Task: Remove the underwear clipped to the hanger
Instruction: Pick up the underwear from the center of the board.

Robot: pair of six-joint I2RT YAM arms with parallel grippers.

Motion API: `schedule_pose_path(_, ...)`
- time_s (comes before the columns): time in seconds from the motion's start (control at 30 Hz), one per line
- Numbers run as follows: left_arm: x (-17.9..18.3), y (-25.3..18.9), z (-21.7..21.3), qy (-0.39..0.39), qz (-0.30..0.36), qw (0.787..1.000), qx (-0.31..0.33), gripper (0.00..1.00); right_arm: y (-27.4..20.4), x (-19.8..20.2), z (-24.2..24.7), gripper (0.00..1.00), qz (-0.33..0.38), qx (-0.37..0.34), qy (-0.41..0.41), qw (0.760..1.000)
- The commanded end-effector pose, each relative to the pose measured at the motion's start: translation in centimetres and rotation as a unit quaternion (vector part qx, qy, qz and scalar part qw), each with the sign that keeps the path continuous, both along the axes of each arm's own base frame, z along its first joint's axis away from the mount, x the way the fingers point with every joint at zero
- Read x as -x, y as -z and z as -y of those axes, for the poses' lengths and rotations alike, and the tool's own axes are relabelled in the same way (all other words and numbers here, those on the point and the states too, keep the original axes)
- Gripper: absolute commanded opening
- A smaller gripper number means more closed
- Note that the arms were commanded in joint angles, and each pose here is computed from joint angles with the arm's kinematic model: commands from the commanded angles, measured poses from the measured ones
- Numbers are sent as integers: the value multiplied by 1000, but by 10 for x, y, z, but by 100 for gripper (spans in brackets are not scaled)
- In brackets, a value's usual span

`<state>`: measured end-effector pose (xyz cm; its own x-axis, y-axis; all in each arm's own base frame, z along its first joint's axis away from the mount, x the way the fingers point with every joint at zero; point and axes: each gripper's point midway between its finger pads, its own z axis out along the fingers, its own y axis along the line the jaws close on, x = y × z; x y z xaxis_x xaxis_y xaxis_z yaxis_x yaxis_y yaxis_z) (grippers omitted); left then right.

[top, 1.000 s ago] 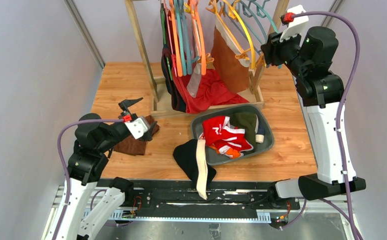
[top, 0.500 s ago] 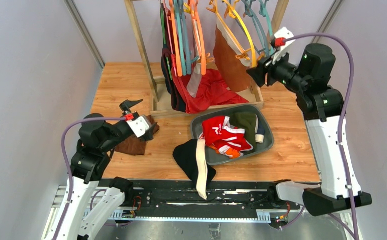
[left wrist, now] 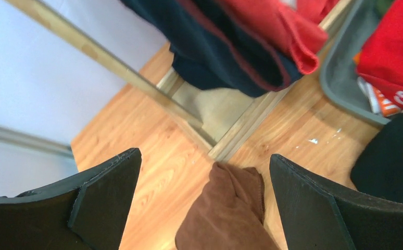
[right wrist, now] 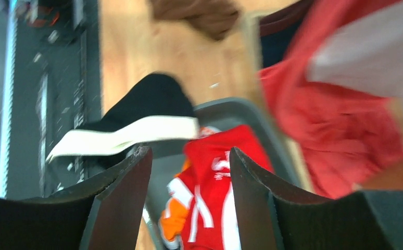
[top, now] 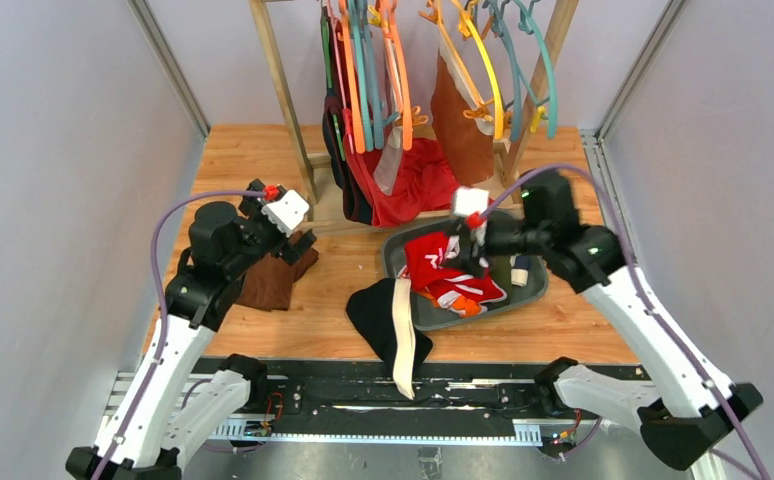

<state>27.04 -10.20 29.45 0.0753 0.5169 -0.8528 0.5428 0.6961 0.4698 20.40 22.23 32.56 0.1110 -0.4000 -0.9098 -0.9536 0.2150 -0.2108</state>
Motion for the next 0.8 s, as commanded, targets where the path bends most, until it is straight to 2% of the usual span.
schedule_pose_path(0.0, -22, 7, -23, -96, -11, 995, 15, 98, 77, 44, -29, 58, 11, 75, -141, 987)
schedule_pose_path(0.1, -29, 15, -30, -120, -21, 992, 18, 98, 133, 78, -46, 58, 15, 121, -219, 968)
schedule_pose_path(0.37, -35, 19, -38, -135, -19, 990, 26, 98, 214, 129, -71, 61, 23, 215, -340, 915)
schedule_pose_path(0.6, -29, 18, -34, -116, -14, 993, 26, 98, 259, 135, -81, 62, 34, 296, -377, 877)
schedule_pose_path(0.77, -25, 17, -32, -105, -5, 994, 26, 98, 280, 125, -84, 62, 39, 340, -369, 864)
